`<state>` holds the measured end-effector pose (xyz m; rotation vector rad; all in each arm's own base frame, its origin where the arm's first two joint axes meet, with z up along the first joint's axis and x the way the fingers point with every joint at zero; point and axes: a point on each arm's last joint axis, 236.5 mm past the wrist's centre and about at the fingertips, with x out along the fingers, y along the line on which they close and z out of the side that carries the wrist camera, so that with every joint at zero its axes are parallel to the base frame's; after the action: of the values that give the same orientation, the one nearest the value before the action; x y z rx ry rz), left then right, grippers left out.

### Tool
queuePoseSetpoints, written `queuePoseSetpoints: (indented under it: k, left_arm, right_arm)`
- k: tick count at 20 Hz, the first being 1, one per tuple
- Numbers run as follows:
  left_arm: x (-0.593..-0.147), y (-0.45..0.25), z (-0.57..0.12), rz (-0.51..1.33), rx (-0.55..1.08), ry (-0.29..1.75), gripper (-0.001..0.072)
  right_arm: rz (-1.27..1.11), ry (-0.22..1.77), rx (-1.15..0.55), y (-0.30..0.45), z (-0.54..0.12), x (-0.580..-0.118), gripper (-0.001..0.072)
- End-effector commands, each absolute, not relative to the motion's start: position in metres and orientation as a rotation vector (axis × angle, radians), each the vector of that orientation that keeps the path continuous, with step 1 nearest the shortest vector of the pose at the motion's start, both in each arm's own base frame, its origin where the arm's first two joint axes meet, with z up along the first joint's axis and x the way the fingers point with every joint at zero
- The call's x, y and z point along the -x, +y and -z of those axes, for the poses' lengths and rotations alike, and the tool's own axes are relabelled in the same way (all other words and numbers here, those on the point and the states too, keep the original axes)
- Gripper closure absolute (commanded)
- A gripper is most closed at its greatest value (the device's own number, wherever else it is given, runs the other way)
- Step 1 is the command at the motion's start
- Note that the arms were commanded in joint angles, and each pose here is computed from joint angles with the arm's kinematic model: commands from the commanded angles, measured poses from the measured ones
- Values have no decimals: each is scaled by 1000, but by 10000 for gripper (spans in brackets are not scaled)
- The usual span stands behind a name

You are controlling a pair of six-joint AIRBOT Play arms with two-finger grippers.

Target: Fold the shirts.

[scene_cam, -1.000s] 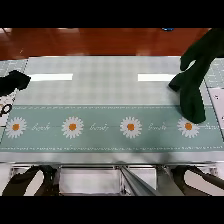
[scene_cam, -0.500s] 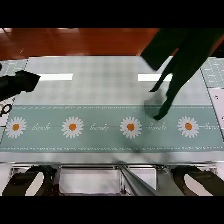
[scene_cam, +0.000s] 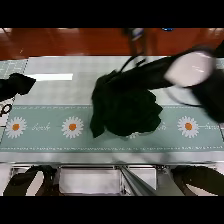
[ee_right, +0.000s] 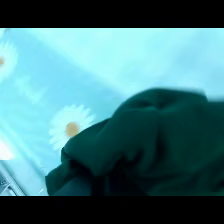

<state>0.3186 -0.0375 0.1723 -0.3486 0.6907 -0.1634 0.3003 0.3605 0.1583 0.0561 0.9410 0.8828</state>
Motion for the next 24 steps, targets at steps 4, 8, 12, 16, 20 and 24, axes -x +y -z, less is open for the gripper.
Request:
queuePoseSetpoints:
  k: [4,8,12,16,20,24]
  left_arm:
    - [-295,-43,-121,174,352,869,203]
    - [-278,-9,-94,78,289,962,203]
    - [-258,-12,-43,50,553,1074,203]
    - [-239,-83,10,301,837,1106,203]
    - [-257,-96,17,375,962,1060,203]
    - [-242,-128,35,495,1026,1212,203]
  right_arm:
    - [-959,1151,-269,474,-35,-300,294]
    - [-800,1091,-267,357,-104,-398,296]
    - [-259,1114,-310,109,-100,-414,296]
    - [-44,1111,-597,18,-13,-321,298]
    - [-62,1165,-775,23,40,-259,299]
    - [-55,1175,-779,24,50,-254,299]
